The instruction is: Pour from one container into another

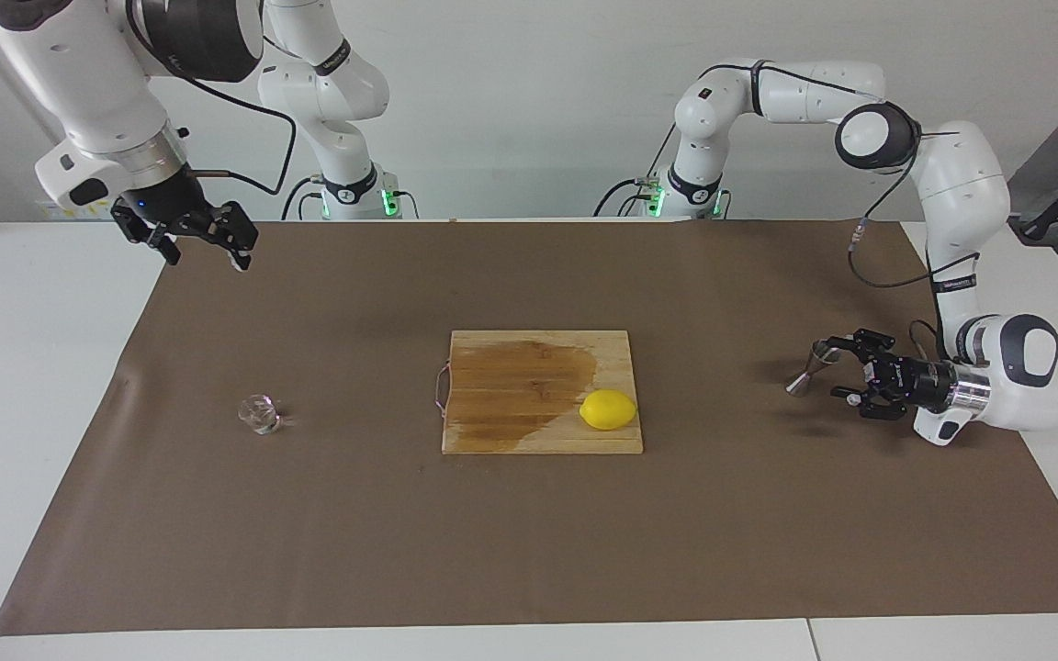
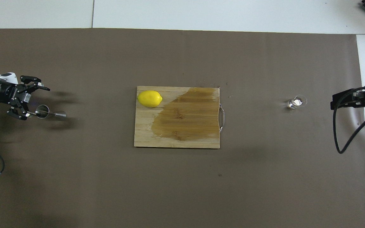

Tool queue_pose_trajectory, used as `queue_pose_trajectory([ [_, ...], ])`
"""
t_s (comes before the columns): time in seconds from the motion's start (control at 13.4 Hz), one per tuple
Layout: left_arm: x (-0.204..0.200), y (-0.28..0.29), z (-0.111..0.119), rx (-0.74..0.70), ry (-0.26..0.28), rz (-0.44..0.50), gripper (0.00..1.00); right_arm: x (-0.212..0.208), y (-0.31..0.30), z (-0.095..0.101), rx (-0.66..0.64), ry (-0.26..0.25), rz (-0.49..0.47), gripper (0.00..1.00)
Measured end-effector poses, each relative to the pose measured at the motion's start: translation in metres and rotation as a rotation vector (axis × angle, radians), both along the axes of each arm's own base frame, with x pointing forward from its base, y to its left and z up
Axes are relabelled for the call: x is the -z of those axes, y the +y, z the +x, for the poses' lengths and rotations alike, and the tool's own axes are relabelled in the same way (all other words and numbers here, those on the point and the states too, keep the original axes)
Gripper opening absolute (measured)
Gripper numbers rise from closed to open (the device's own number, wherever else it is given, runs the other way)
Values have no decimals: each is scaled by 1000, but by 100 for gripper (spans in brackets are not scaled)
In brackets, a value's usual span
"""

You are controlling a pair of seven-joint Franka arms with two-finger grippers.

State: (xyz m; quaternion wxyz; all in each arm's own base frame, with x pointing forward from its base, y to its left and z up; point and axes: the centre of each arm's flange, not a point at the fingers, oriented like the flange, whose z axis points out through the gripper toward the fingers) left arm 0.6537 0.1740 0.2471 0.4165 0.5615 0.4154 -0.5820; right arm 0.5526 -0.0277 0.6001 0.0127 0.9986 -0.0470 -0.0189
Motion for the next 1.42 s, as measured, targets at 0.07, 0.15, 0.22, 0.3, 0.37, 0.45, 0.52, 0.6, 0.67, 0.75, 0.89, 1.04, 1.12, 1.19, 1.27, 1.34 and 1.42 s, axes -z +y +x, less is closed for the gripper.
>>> queue_pose_trajectory([
  [0.07, 0, -1, 0, 0, -1, -2, 100, 0, 0, 0, 0, 0, 0, 100],
  [0.15, 0, -2, 1, 1, -1, -4, 100, 0, 0, 0, 0, 0, 0, 100],
  [0.22, -1, -3, 1, 0, -2, -7, 100, 0, 0, 0, 0, 0, 0, 100],
  [0.3, -1, -4, 2, -1, 0, -10, 100, 0, 0, 0, 0, 0, 0, 100],
  [0.37, -3, -5, 3, -5, 2, -18, 100, 0, 0, 0, 0, 0, 0, 100],
  [0.45, -3, -6, 3, -6, 5, -23, 100, 0, 0, 0, 0, 0, 0, 100],
  [0.52, -4, -7, 4, -6, 8, -28, 100, 0, 0, 0, 0, 0, 0, 100],
  [0.6, -6, -9, 5, -6, 9, -30, 100, 0, 0, 0, 0, 0, 0, 100],
  [0.67, -7, -9, 5, -5, 10, -30, 100, 0, 0, 0, 0, 0, 0, 100],
  [0.75, -10, -9, 5, -5, 8, -27, 100, 0, 0, 0, 0, 0, 0, 100],
  [0.89, -12, -4, 3, -1, 13, -16, 100, 0, 0, 0, 0, 0, 0, 100],
  [1.04, -9, 7, -4, 1, 25, -5, 100, 0, 0, 0, 1, 0, 0, 100],
  [1.12, -8, 13, -7, 2, 30, -2, 100, 0, -1, 0, 1, 0, 0, 100],
  [1.19, -7, 17, -9, 3, 34, 1, 100, 0, -1, 0, 2, 0, 0, 100],
  [1.27, -6, 21, -12, 6, 37, 4, 100, 0, -1, 0, 2, 0, 0, 100],
  [1.34, -6, 24, -14, 7, 39, 6, 100, 0, -1, 0, 2, 0, 0, 100],
  [1.42, -5, 25, -15, 8, 40, 7, 100, 0, -1, 0, 2, 0, 0, 100],
])
